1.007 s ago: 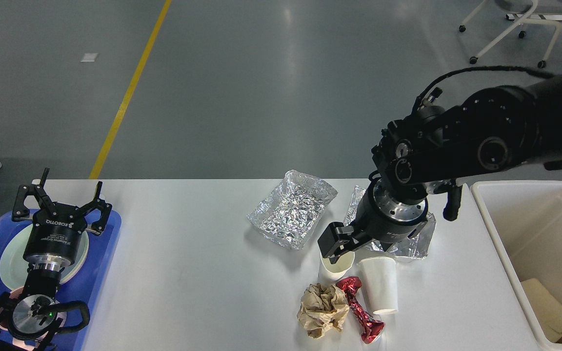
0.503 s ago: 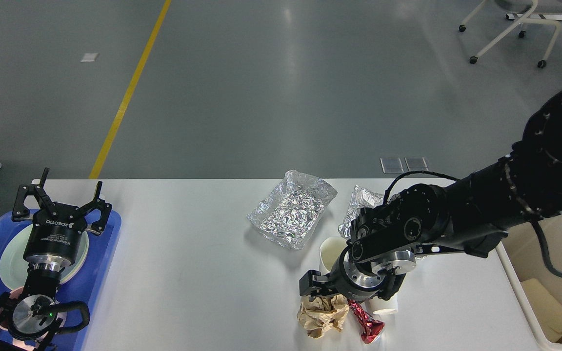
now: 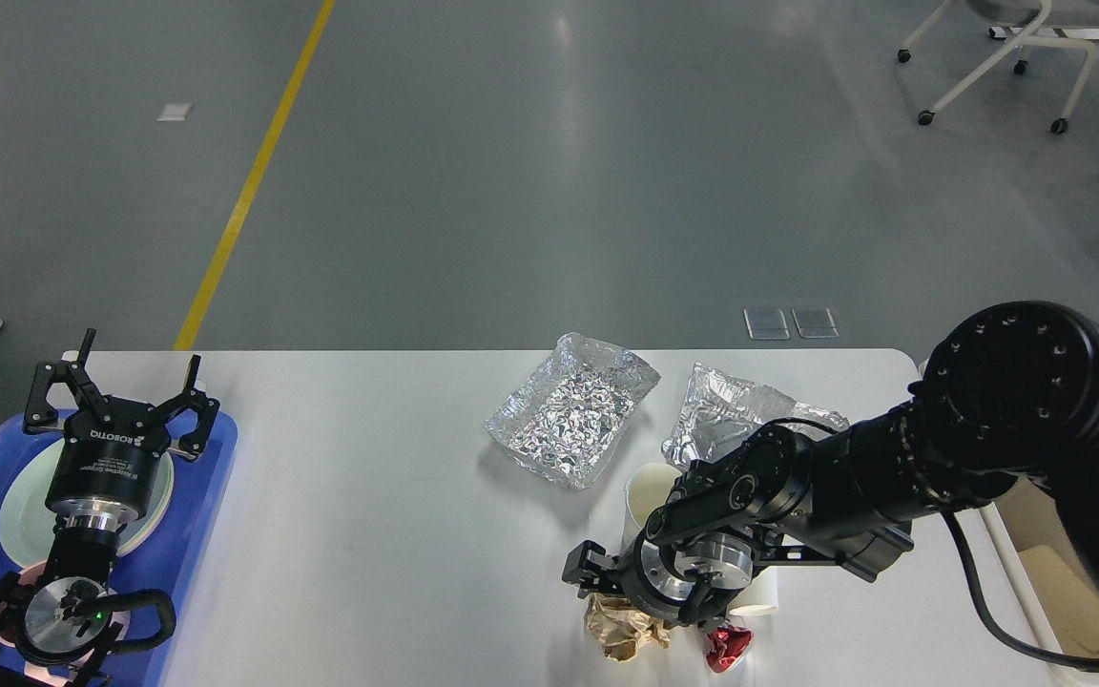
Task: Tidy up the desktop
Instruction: 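Grasp the crumpled brown paper with the right gripper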
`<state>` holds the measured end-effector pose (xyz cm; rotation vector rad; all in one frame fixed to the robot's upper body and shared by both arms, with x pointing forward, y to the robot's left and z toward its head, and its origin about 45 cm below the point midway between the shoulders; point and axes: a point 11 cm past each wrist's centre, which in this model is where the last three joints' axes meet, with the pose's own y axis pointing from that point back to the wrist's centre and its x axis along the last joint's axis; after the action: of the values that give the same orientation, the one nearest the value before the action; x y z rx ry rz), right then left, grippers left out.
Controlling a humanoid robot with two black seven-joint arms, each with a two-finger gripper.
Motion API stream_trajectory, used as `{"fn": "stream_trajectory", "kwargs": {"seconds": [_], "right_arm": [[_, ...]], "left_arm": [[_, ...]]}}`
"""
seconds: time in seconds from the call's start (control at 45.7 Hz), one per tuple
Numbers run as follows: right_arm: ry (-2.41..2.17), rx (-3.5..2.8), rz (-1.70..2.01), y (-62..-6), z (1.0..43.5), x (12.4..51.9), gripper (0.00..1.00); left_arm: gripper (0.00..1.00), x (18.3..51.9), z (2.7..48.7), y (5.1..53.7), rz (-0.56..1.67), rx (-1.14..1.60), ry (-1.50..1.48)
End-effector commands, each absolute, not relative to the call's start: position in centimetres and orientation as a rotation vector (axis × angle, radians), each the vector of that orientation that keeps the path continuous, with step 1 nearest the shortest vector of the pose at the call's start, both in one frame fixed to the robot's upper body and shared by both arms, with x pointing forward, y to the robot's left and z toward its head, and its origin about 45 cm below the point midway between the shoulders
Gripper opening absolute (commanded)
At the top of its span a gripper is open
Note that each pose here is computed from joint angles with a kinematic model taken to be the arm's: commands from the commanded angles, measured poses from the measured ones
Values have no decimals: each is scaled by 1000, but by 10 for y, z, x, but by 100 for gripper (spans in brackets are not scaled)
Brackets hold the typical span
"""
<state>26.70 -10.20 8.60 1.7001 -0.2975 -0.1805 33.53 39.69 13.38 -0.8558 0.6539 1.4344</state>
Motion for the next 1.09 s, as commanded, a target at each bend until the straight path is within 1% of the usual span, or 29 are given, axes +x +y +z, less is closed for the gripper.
{"fn": "stream_trajectory", "kwargs": {"seconds": [0.0,0.197,0.285,0.372,0.416,0.46,0.503,0.591,0.613,1.073], "right_arm": [[-319,1697,-180,-101,80,267,99],[-329,1686,-167,-100,74,263,97],[-327,1689,-163,-97,72,263,92],[-322,1688,-169,-96,71,260,75],[-324,1688,-183,-95,70,259,63],[-325,1689,-188,-95,70,258,48],[-323,1691,-197,-95,70,257,30],[-342,1689,-259,-94,71,255,2],[-346,1690,-273,-93,71,255,0],[-351,1698,-284,-91,76,257,0]], "left_arm": [[96,335,134,397,1434,-856,654],[96,335,134,397,1434,-856,654],[96,335,134,397,1434,-856,654],[96,335,134,397,1434,-856,654],[96,335,134,397,1434,-856,654],[96,335,134,397,1434,-856,654],[96,335,134,397,1434,-856,654],[96,335,134,397,1434,-856,654],[96,335,134,397,1434,-856,654],[96,335,134,397,1434,-856,654]]}}
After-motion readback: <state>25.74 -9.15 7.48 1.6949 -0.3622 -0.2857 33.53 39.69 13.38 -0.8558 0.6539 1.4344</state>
